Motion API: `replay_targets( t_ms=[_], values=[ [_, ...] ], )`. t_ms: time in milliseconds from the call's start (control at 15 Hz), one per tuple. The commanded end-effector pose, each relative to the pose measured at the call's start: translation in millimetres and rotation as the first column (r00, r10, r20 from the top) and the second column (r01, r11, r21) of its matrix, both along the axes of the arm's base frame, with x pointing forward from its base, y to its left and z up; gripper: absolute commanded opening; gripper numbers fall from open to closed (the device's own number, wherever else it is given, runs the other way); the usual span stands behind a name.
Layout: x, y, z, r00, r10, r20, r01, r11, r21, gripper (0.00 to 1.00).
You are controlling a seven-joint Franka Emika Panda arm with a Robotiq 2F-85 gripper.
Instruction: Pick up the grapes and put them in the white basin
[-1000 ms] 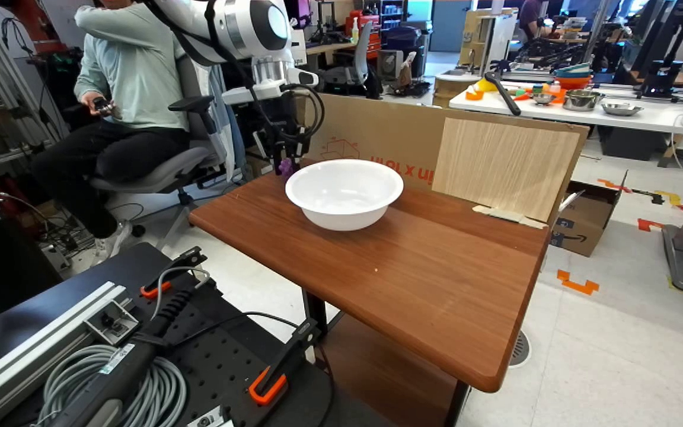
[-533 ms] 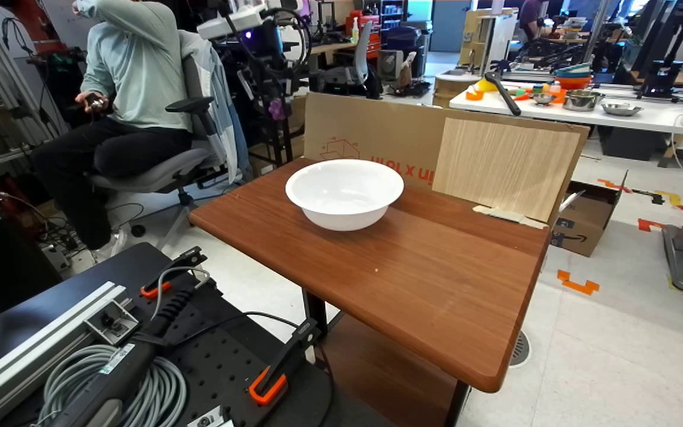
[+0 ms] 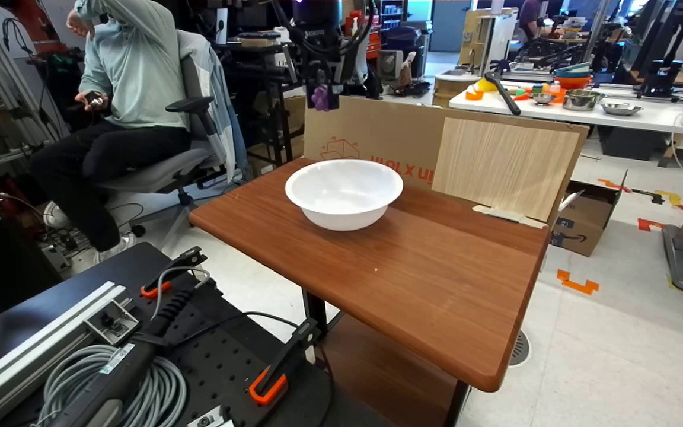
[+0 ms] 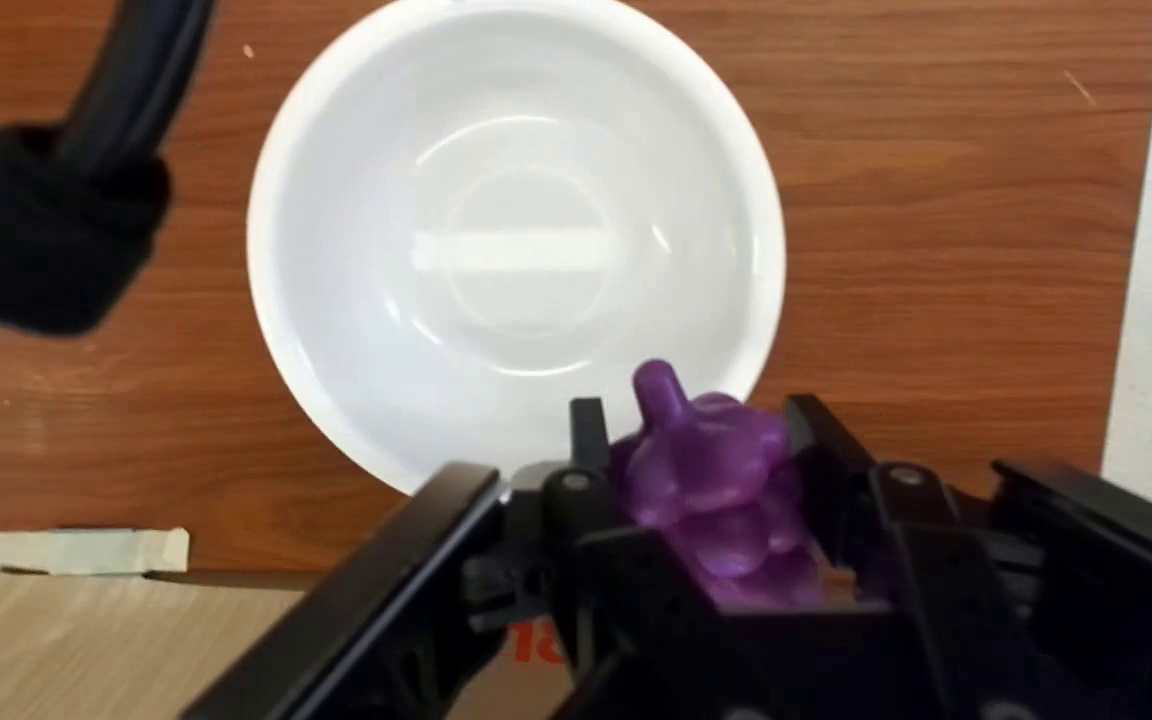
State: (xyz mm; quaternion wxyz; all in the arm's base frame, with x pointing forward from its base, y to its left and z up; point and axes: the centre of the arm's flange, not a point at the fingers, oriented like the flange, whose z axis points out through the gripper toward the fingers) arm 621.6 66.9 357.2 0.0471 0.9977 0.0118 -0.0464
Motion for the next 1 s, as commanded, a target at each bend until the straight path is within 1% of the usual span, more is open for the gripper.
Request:
replay_targets(
  t_ms=[0, 267, 400, 667, 733, 800, 867, 933],
  values=[
    [-4.2, -14.5, -27.0, 0.996, -0.039, -0.081, 0.04, 0.999, 0.012, 0.22],
    [-9.4, -14.3, -79.4, 0.976, -0.06, -0.211, 0.058, 0.998, -0.016, 0.22],
    [-11.1, -18.7, -100.6, 0.968, -0.089, -0.233, 0.081, 0.996, -0.046, 0.22],
    [-8.5, -29.1, -120.2, 0.953, -0.148, -0.266, 0.139, 0.989, -0.052, 0.22],
    [-8.1, -30.3, -122.7, 0.949, -0.159, -0.272, 0.148, 0.987, -0.059, 0.72],
    [-8.5, -31.5, -123.7, 0.946, -0.165, -0.278, 0.154, 0.986, -0.062, 0.73],
    [-9.7, -31.2, -120.9, 0.947, -0.167, -0.276, 0.156, 0.986, -0.061, 0.8],
    [-12.8, -27.9, -112.2, 0.953, -0.15, -0.262, 0.141, 0.989, -0.052, 0.86]
  ],
)
